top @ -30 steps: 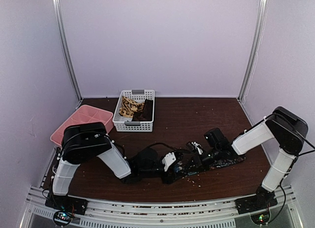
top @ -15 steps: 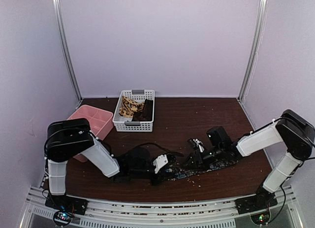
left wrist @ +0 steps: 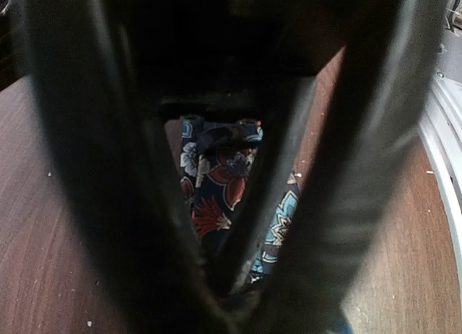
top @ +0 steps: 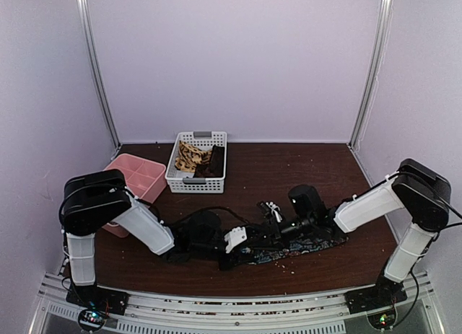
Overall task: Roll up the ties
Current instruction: Roll the tie at the center of the board.
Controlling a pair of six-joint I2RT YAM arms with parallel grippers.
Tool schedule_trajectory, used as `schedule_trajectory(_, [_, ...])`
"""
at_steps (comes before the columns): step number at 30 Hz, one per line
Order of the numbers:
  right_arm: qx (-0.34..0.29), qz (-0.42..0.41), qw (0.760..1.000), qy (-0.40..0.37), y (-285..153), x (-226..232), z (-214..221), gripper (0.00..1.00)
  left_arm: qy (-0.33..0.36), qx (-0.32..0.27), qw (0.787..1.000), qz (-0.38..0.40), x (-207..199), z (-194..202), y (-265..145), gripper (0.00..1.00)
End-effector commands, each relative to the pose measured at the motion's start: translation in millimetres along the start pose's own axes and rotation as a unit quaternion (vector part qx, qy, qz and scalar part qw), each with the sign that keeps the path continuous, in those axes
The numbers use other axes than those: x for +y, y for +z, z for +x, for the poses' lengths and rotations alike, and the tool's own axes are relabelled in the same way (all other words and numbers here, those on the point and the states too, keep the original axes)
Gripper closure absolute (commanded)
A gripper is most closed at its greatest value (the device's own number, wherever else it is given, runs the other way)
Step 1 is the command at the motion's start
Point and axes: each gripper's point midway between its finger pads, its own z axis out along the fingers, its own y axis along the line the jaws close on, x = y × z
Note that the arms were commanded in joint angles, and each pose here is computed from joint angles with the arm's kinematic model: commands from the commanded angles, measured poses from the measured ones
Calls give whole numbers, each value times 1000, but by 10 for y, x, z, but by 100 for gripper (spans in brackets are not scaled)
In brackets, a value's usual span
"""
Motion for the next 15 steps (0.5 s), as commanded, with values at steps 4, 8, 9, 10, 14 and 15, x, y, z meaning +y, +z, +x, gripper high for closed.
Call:
schedule_trajectory(4, [17,42,999,14,117,-296,81,89,-20,70,997,19,-81,420,-39,64])
schedule_trajectory(8, [22,63,998,16,74,-429,146,100,-18,56,998,8,-27,336,-64,56])
schedule_trajectory(9, [21,67,997,16,55,-454,152,100,-17,50,999,4,-5,304,-80,51])
schedule_trajectory(10, [21,72,997,15,32,-482,163,100,-17,43,999,-2,21,259,-100,45])
schedule_trajectory(14, [17,90,996,19,-80,-620,190,100,-9,7,1000,-25,85,64,-201,32])
schedule_trajectory(15, [15,93,995,19,-107,-646,191,100,-9,-4,999,-34,111,5,-236,29])
